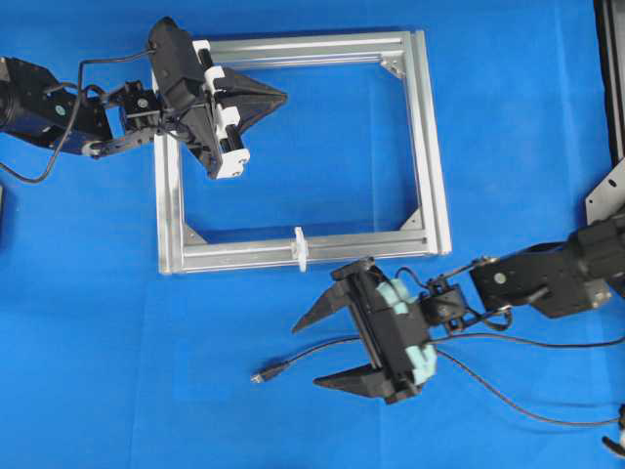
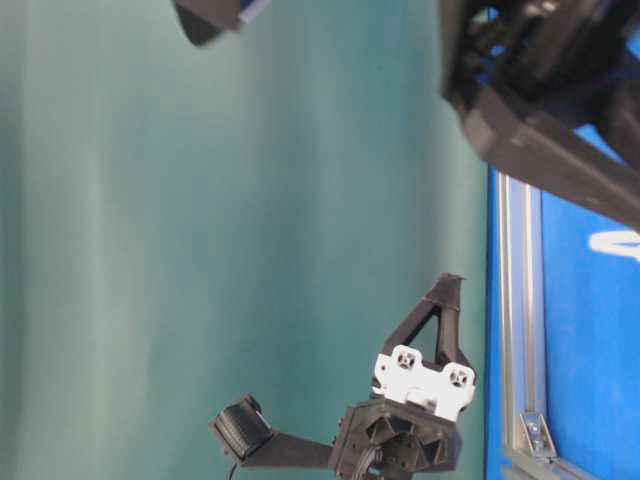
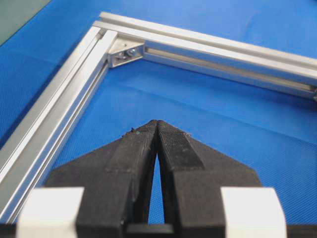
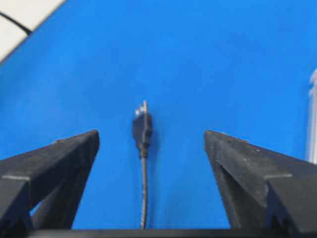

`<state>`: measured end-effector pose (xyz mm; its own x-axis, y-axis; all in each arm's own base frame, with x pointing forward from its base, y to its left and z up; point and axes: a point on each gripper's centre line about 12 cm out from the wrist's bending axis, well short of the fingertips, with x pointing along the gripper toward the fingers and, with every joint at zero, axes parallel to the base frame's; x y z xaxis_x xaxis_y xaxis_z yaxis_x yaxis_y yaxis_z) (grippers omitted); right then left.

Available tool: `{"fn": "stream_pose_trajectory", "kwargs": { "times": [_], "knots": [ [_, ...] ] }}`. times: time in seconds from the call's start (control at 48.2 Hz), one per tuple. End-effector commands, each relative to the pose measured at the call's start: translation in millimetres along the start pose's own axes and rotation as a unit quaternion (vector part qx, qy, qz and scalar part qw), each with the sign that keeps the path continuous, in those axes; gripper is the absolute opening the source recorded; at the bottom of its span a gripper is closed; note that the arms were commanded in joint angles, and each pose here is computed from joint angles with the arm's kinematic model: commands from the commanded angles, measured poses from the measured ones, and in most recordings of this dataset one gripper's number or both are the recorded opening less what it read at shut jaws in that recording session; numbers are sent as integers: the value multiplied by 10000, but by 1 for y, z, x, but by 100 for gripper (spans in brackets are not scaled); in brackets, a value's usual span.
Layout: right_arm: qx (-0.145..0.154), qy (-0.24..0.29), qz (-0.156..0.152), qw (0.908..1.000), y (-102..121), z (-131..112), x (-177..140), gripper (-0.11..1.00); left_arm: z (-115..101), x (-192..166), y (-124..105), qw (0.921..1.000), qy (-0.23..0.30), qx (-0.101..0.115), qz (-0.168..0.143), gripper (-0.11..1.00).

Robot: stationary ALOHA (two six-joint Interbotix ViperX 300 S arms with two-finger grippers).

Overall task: Insert the wire through the string loop located in the center.
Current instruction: 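Open the right gripper and lower it over the black USB cable plug, then close the right gripper on the cable just behind the USB plug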

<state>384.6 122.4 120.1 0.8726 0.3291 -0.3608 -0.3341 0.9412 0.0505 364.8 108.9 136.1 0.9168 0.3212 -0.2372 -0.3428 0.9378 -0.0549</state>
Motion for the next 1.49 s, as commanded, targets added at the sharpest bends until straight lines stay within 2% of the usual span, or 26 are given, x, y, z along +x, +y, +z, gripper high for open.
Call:
{"fn": "stream_pose_trajectory", "kwargs": {
  "times": [0.0,0.394,0.725,0.87,1.057,1.161,1.472],
  "knots": [
    [38,-95,-25,9999,-1,8,6,88,15,-1,-1,9997,-230,4,-17,0],
    [270,261,-190,9991,-8,-23,26,87,13,-2,-1,9998,-206,0,-23,0],
    [289,343,-211,9988,-9,-30,29,81,13,-2,-3,9998,-205,6,-53,0],
    [284,373,-234,9986,-11,-31,28,66,13,-2,-4,9998,-204,8,-61,0],
    [231,391,-212,9987,-10,-32,28,18,13,-2,-4,9998,-196,10,-67,0],
    [218,385,-202,9988,-10,-32,28,0,13,-2,-4,9998,-188,10,-67,0],
    [199,379,-189,9989,-10,-31,28,-2,12,-2,-5,9998,-173,12,-75,0]
  ]
}}
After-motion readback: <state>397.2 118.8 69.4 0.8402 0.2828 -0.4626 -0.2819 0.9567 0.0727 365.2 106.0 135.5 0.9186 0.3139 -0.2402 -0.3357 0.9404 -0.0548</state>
